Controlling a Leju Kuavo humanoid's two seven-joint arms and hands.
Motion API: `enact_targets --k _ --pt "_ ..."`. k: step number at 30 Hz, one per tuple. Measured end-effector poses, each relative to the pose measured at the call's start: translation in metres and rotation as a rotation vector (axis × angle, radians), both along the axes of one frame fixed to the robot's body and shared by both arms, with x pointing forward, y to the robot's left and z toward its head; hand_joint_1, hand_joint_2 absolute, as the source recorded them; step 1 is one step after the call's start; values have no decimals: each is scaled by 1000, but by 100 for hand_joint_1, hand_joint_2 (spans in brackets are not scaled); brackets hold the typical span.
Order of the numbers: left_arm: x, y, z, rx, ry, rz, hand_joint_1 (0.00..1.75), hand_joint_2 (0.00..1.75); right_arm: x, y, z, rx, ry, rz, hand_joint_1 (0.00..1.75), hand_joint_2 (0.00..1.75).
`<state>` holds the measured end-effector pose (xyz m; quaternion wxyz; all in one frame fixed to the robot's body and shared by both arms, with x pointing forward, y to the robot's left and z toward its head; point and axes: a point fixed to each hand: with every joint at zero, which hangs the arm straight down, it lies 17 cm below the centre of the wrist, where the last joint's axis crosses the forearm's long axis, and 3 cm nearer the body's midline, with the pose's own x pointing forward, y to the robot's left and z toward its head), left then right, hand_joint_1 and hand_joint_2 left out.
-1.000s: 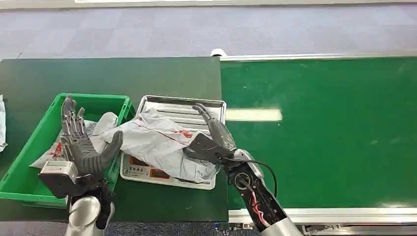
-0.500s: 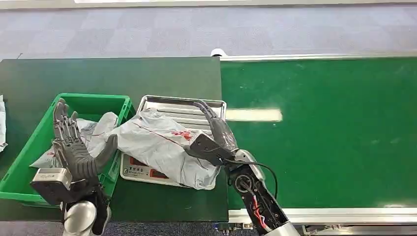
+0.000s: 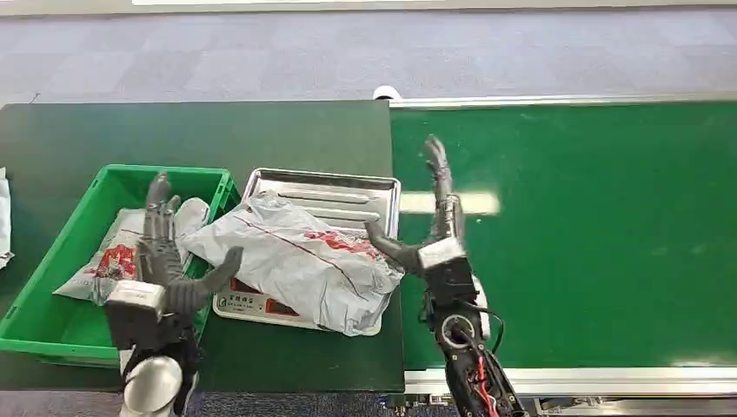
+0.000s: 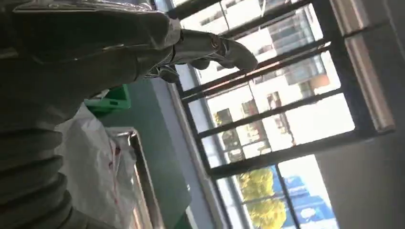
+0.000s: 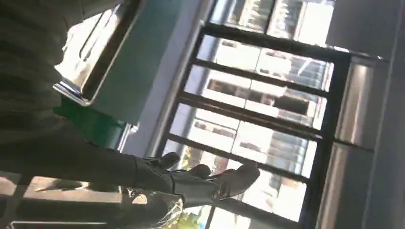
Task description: Moved the parcel from conveyor to table for the left to box.
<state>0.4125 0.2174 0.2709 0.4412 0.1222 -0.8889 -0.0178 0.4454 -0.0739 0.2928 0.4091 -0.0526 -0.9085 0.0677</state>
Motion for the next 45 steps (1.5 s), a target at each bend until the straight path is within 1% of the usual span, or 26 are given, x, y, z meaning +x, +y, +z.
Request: enact_targets --k 3,4,5,7,8,10,14,15,16,17,19,20,21,23,25,28,29,30,31,32,33,37,39,45 --pt "14 -42 -17 158 81 -89 0 175 -14 -26 12 69 -44 -47 0 175" --pt "22 -69 -32 289 144 -141 0 175 -22 -37 19 109 -85 -65 0 175" --pt "30 -96 -52 463 198 -173 0 175 -31 -47 26 143 -128 -84 0 175" --pt "37 -134 -86 718 243 -198 0 175 -45 -59 41 176 -188 -112 0 175" --pt "42 -161 -106 836 260 -243 0 175 -57 -69 52 199 -225 -141 0 175" --pt "49 -178 -121 918 281 -277 0 175 -67 -77 64 206 -269 -171 0 175" --pt "53 -202 -144 998 316 -361 0 175 -80 -86 77 217 -320 -204 0 175" --pt "54 -206 -150 1017 326 -378 47 175 -83 -88 80 219 -332 -208 0 175" --pt "55 -209 -154 1035 334 -392 127 175 -85 -89 82 220 -340 -212 0 175" --pt "56 -211 -159 1054 345 -405 138 175 -87 -89 84 223 -347 -214 0 175" --pt "57 -215 -169 1095 364 -427 138 175 -89 -90 86 225 -355 -214 0 175" --pt "58 -216 -173 1112 373 -434 154 175 -90 -90 87 224 -358 -214 0 175" --pt "57 -218 -177 1127 379 -443 164 175 -90 -90 87 223 -360 -213 0 175" --pt "57 -219 -182 1146 386 -452 166 175 -90 -89 87 221 -360 -211 0 175" --pt "57 -223 -183 1152 382 -463 161 175 -91 -89 88 221 -364 -213 0 175" --pt "58 -227 -175 1117 356 -476 161 175 -91 -90 88 219 -365 -216 0 175" --pt "58 -229 -173 1101 348 -482 164 175 -91 -90 88 218 -364 -216 0 175" --pt "58 -231 -169 1083 340 -486 164 175 -91 -90 88 218 -362 -215 0 175" --pt "58 -231 -168 1074 337 -490 154 175 -91 -89 87 217 -361 -214 0 175" --pt "58 -232 -167 1066 335 -493 162 175 -91 -89 87 217 -359 -213 0 175" --pt "58 -232 -164 1050 331 -498 155 175 -91 -88 87 215 -357 -209 0 175" --pt "57 -233 -143 931 289 -512 162 175 -90 -87 86 211 -350 -198 0 175" --pt "59 -229 -124 852 257 -494 162 175 -90 -87 86 210 -349 -197 0 175" --pt "63 -213 -88 746 187 -438 162 175 -90 -88 85 204 -350 -201 0 175"
